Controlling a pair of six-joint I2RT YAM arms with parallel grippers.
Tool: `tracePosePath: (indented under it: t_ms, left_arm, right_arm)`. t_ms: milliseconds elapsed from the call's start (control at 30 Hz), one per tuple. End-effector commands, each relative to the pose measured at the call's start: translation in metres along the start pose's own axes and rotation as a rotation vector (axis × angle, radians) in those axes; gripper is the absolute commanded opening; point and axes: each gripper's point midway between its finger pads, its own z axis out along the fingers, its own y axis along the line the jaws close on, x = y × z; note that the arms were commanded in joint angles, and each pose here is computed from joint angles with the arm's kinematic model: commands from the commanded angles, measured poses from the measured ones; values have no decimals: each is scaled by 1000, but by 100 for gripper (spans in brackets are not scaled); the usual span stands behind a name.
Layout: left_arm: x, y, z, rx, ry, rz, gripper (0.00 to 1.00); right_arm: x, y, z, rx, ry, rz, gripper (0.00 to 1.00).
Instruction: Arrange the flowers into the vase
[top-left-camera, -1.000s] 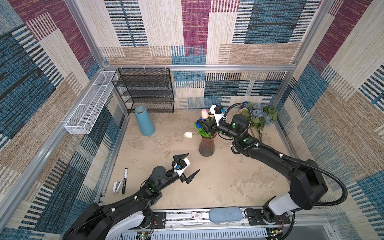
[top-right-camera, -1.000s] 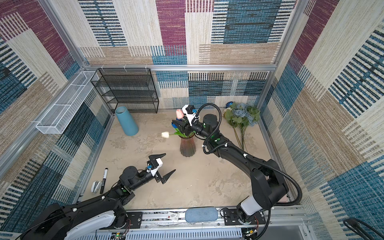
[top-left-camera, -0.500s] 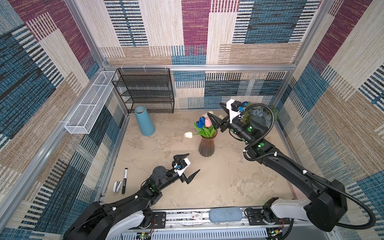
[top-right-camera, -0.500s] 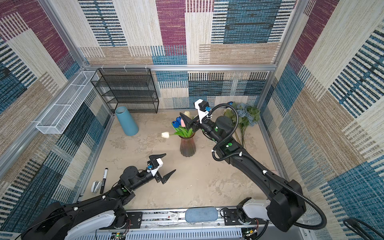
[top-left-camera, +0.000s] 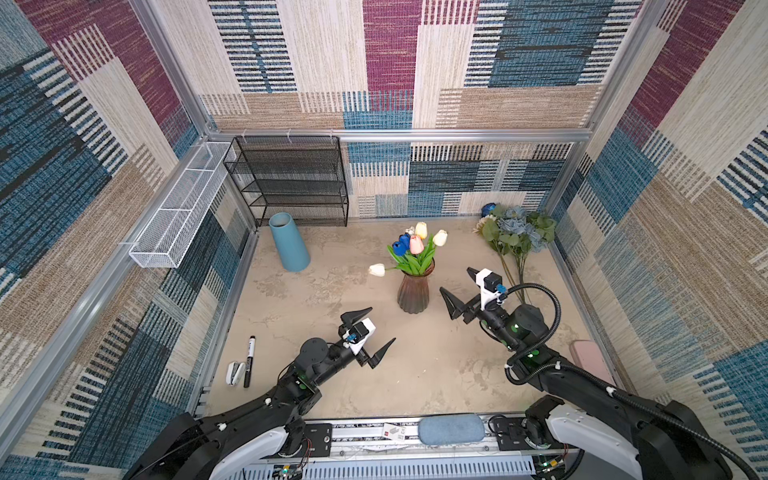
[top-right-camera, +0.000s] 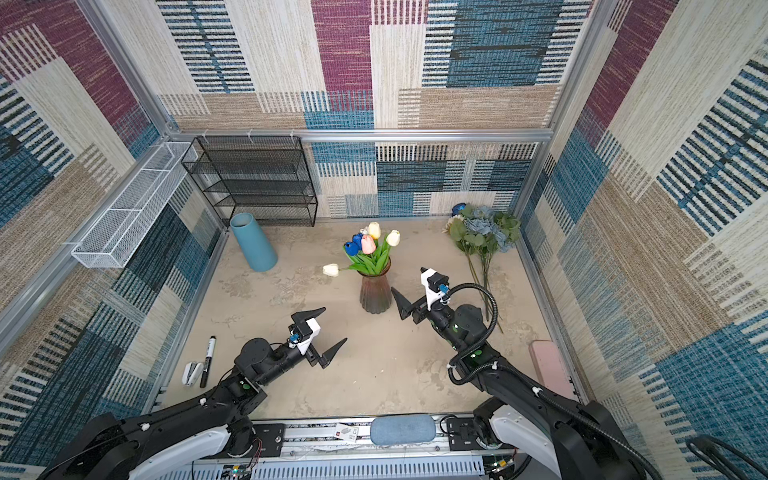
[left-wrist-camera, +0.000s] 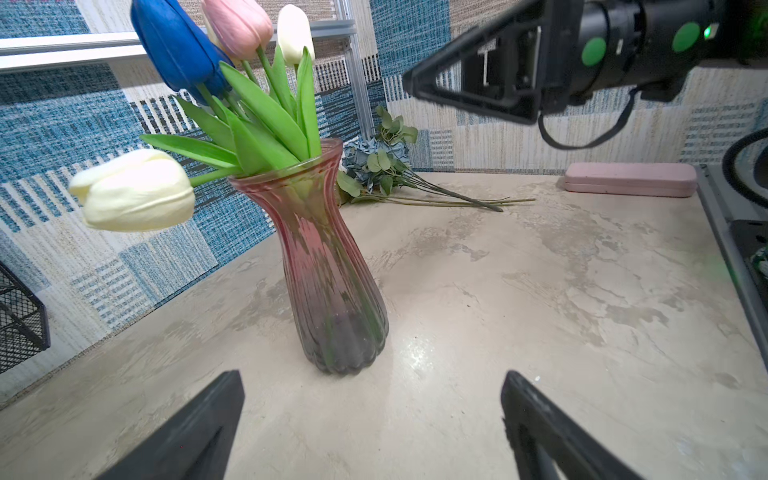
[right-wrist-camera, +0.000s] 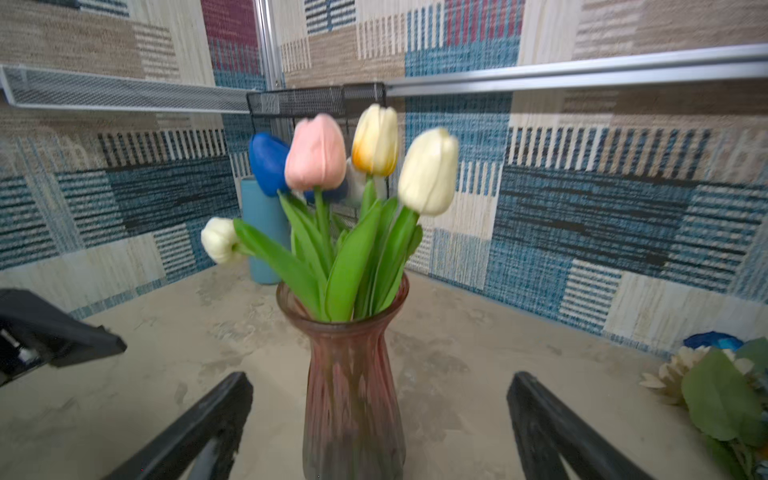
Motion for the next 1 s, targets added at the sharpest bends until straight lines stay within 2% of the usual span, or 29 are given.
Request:
tracePosePath:
  t_ms: [0, 133, 833, 967]
  left_arm:
    - [-12, 9, 0, -47, -58, 2, 99]
    - [-11, 14, -4, -84, -67, 23, 99]
    - [-15, 11, -5, -61, -58, 20, 99]
    - [-14, 11, -5, -64, -53, 24, 99]
  right_arm:
    - [-2, 14, 10, -89, -52, -5, 100]
    - [14, 14, 31, -111, -31, -19, 100]
    - [46, 22, 126, -197, -17, -117, 100]
    - [48, 20, 137, -195, -23, -120, 93]
